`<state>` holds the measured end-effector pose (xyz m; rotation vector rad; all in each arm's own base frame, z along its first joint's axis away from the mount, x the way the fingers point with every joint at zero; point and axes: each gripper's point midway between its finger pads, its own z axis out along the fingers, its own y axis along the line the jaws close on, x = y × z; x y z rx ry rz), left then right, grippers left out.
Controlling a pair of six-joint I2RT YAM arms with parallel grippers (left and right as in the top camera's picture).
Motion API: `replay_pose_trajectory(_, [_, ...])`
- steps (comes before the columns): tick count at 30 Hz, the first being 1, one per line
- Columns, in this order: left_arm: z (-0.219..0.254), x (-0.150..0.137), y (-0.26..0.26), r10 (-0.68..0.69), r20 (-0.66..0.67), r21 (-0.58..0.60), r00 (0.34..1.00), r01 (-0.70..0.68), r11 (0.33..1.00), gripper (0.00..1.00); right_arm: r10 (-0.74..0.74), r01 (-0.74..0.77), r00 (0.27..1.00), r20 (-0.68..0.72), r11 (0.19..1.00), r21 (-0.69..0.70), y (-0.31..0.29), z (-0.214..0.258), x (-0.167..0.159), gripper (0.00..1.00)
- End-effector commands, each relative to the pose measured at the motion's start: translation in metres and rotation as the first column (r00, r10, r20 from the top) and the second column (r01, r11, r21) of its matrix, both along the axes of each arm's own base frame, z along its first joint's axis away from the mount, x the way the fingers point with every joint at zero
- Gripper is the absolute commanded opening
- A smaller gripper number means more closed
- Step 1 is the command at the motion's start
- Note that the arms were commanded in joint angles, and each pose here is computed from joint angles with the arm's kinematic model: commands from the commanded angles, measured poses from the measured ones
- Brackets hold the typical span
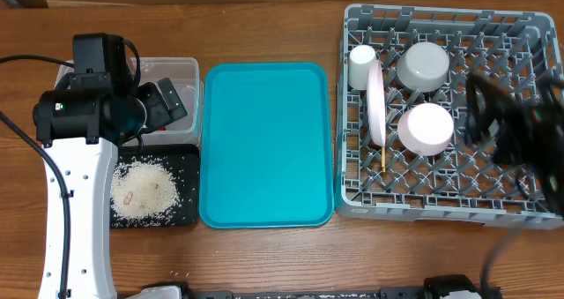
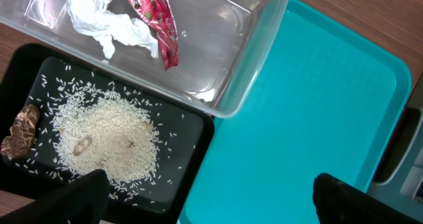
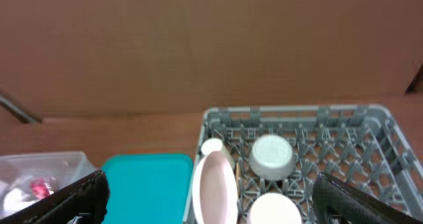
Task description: Sort waste into correct bins and load items into the dishwasher
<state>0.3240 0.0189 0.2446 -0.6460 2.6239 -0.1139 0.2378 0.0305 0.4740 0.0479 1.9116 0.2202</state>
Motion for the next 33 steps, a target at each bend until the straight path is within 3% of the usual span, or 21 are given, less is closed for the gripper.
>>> replay_pose_trajectory(1, [0.003, 0.001, 0.004, 0.014, 0.010, 0.011, 1.000, -0.014, 1.000, 1.00, 0.008, -0.007, 0.998, 0.063, 1.000, -0.015, -0.002, -0.004, -0.034, 1.00])
replay_pose_trajectory(10, [0.003, 0.001, 0.004, 0.014, 0.010, 0.011, 1.000, -0.014, 1.000, 1.00, 0.071, -0.080, 0.969, 0.235, 0.996, 0.031, 0.007, -0.058, -0.061, 1.00])
replay_pose_trajectory(18, [0.003, 0.001, 0.004, 0.014, 0.010, 0.011, 1.000, -0.014, 1.000, 1.00, 0.075, -0.096, 0.929, 0.362, 0.995, 0.038, 0.013, -0.147, -0.033, 1.00])
replay_pose_trajectory(25, [0.003, 0.001, 0.004, 0.014, 0.010, 0.011, 1.000, -0.014, 1.000, 1.00, 0.062, -0.114, 0.885, 0.462, 0.990, 0.087, 0.017, -0.195, -0.013, 1.00])
replay_pose_trajectory(33, [0.003, 0.001, 0.004, 0.014, 0.010, 0.011, 1.000, -0.014, 1.000, 1.00, 0.061, -0.114, 0.890, 0.453, 0.989, 0.092, 0.018, -0.244, -0.003, 1.00])
